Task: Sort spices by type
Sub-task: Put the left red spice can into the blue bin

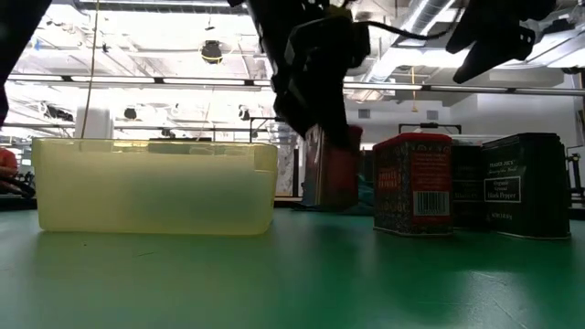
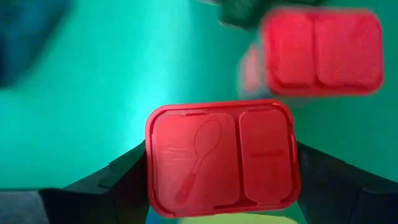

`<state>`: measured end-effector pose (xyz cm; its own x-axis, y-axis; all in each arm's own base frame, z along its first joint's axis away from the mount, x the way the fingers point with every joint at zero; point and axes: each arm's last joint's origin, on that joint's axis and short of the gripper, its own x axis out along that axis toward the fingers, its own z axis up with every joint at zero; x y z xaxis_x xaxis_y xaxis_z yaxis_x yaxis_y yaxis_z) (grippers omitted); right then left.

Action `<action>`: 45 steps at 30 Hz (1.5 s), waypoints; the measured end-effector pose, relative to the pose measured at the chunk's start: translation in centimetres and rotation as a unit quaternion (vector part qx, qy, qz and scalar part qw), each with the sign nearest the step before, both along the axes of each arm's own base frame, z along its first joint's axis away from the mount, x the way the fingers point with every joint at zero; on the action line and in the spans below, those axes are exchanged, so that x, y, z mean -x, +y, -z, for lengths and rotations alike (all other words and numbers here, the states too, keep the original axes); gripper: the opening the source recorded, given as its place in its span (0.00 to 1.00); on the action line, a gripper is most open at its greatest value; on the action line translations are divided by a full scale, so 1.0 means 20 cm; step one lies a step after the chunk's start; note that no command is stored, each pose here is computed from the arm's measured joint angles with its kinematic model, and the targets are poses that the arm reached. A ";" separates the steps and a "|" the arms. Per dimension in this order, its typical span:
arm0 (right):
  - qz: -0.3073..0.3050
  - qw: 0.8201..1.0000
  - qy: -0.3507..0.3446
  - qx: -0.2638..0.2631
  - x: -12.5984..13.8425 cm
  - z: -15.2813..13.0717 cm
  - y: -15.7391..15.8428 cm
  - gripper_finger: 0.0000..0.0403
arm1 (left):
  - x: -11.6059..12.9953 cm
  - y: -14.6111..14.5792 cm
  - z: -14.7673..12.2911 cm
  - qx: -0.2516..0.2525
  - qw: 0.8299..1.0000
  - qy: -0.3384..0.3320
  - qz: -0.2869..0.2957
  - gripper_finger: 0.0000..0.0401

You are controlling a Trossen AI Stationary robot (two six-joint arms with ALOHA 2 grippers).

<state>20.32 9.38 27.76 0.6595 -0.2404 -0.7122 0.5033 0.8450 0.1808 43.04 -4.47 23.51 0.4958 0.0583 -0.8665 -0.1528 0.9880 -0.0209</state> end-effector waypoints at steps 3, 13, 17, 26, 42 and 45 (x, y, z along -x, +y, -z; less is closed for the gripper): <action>0.003 1.000 0.000 0.000 0.00 0.00 0.00 0.81 | 0.04 0.11 -0.07 -0.007 1.000 0.007 -0.009 0.76; 0.039 0.999 -0.005 0.017 0.00 0.00 -0.03 0.81 | 0.30 0.43 -0.46 -0.032 0.998 -0.037 -0.034 0.76; 0.048 0.999 -0.003 0.022 -0.01 0.00 -0.06 0.81 | 0.47 0.45 -0.53 -0.026 0.998 -0.045 -0.024 0.76; 0.040 0.998 0.003 0.038 -0.02 0.00 -0.08 0.81 | 0.90 0.37 -0.34 -0.005 0.995 -0.084 -0.045 0.76; 0.038 0.999 -0.001 0.033 -0.08 -0.01 -0.17 0.81 | 1.00 0.36 0.05 -0.024 0.997 -0.052 -0.051 0.78; 0.036 0.999 -0.002 0.034 -0.08 -0.01 -0.18 0.81 | 1.00 0.36 0.07 -0.022 0.998 -0.038 -0.052 0.81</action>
